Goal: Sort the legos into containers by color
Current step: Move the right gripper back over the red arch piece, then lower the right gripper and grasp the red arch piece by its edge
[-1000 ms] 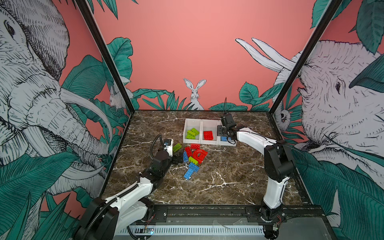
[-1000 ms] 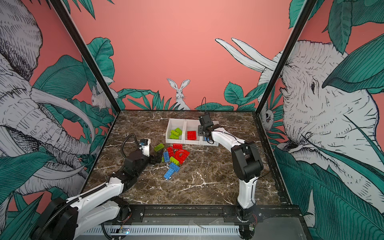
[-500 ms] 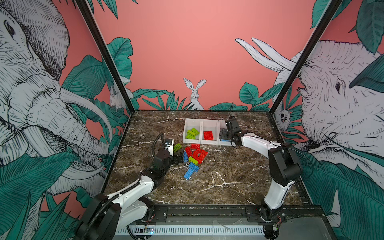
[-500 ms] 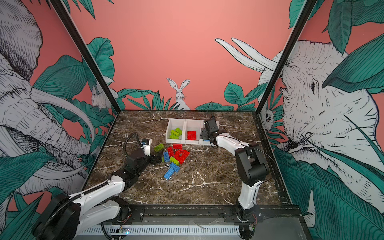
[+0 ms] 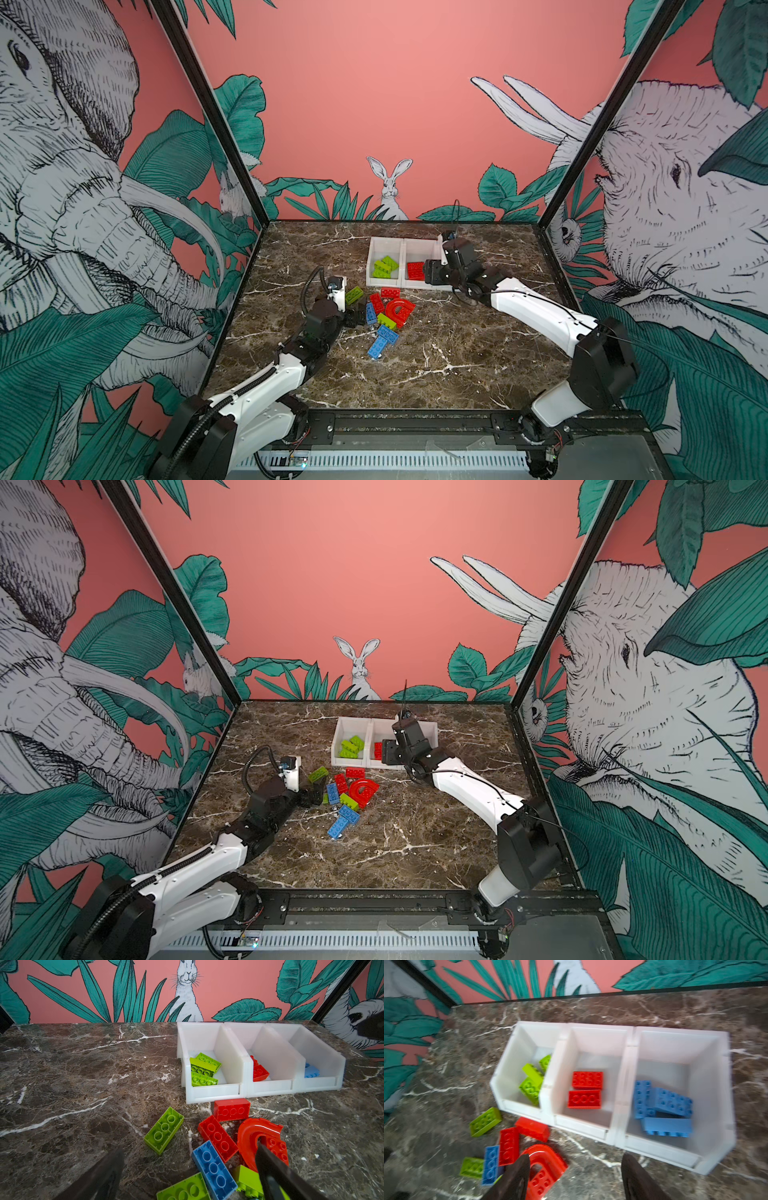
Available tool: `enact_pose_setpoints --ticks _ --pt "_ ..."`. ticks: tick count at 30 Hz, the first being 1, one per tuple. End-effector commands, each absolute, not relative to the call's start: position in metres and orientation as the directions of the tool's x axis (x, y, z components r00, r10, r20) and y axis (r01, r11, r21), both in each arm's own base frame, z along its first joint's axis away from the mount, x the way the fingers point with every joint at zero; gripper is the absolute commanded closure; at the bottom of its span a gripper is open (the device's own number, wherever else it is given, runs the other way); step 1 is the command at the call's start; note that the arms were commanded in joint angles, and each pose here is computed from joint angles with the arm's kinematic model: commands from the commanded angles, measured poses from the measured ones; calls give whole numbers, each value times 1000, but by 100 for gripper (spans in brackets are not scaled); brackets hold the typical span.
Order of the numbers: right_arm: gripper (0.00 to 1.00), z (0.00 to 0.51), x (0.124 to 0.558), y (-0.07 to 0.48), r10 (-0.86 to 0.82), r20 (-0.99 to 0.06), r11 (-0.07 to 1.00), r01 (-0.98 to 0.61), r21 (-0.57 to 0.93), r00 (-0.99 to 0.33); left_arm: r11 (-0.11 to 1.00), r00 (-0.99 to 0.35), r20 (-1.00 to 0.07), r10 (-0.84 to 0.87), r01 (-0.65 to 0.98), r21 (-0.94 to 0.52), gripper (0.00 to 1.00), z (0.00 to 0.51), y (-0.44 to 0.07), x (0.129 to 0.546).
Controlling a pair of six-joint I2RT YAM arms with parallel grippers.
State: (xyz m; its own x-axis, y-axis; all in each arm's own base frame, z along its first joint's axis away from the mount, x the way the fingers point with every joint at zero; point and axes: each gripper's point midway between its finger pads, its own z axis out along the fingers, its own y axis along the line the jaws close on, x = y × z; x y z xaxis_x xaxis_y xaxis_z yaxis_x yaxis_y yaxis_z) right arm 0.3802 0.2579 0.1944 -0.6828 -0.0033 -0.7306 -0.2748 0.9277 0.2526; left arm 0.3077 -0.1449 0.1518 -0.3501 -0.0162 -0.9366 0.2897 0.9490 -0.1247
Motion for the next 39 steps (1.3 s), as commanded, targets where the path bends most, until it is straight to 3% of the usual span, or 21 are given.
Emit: enact_pose_setpoints --ticks 1,8,13,29,39 --pt "36 169 364 279 -108 -656 909 -341 239 -747 950 -320 -947 -21 288 -118 1 164 -144 308" --pt "42 115 349 308 -201 -551 899 -376 224 -810 949 -325 -945 -19 291 -119 1 162 -145 309" --pt "40 91 337 312 -264 -506 902 -396 171 -821 947 -325 -945 -24 295 -126 1 163 -146 308" --pt "38 59 334 326 -402 -441 868 -488 96 -803 948 -328 -945 -16 296 -118 1 162 -146 309" --pt "38 46 338 309 -405 -404 898 -439 -8 -820 948 -332 -943 -17 295 -120 1 160 -146 309"
